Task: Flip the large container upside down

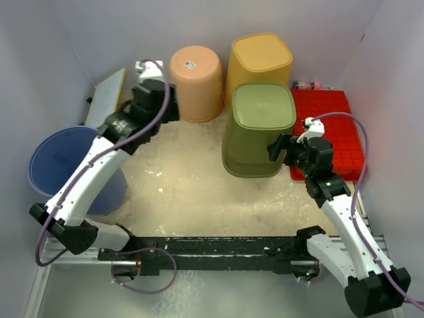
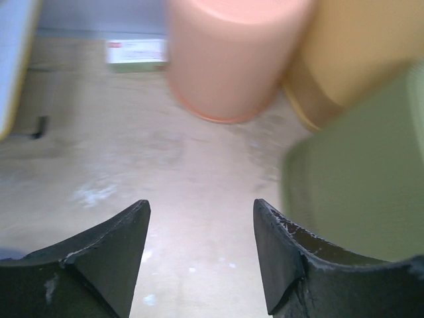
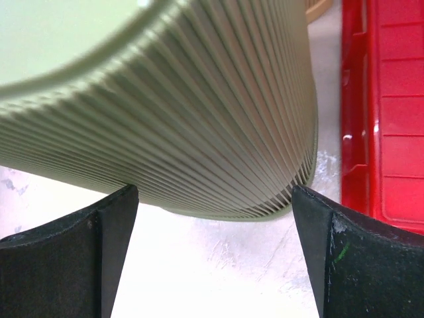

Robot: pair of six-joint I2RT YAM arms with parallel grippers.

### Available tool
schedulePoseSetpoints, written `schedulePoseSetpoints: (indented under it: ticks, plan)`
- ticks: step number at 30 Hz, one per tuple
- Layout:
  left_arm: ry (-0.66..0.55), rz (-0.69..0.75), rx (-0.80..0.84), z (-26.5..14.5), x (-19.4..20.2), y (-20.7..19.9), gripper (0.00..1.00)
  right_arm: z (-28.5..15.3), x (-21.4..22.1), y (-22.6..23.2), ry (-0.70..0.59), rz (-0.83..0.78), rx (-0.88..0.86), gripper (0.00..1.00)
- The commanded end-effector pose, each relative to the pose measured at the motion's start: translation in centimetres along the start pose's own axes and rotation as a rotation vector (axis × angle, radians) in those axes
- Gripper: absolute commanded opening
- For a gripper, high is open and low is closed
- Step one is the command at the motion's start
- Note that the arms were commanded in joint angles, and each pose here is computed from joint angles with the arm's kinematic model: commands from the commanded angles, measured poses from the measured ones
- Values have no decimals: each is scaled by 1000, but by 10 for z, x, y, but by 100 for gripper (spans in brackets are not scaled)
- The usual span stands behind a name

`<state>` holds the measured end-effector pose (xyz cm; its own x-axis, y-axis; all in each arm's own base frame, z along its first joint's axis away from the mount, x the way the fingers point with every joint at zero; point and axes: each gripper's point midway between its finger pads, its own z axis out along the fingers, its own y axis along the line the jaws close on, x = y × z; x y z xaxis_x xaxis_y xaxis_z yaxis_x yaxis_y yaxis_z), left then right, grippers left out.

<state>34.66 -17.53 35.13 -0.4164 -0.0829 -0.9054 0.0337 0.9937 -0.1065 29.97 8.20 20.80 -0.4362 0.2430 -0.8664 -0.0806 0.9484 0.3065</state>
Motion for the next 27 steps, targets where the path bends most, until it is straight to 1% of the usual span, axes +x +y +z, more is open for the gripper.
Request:
schedulePoseSetpoints:
  ticks: [1,3,7,12,15,18,20,22,24,27]
  plan:
    - [62,7,-341,-19,-1,111,64,-25,-57,-6,-200,-23,70,100]
    - [69,-11,-413,-30,-1,137,64,-30,-60,-11,-214,-32,97,100]
    - [86,-24,-516,-51,3,167,65,-31,-63,-10,-212,-28,102,100]
    - [98,-53,-594,-70,14,187,65,-24,-60,-6,-192,-20,77,100]
    - [66,-89,-639,-82,16,197,65,-19,-58,-2,-175,-19,56,100]
    - [69,-103,-695,-87,30,209,64,-16,-58,1,-167,-17,43,100]
    - [95,-99,-725,-83,45,215,64,-15,-57,2,-165,-17,39,100]
    - [130,-103,-722,-75,60,218,62,-15,-57,2,-164,-16,37,100]
    - [153,-127,-684,-66,69,216,60,-15,-57,2,-163,-18,37,100]
    - [158,-174,-537,-46,71,194,56,-17,-58,2,-165,-18,43,100]
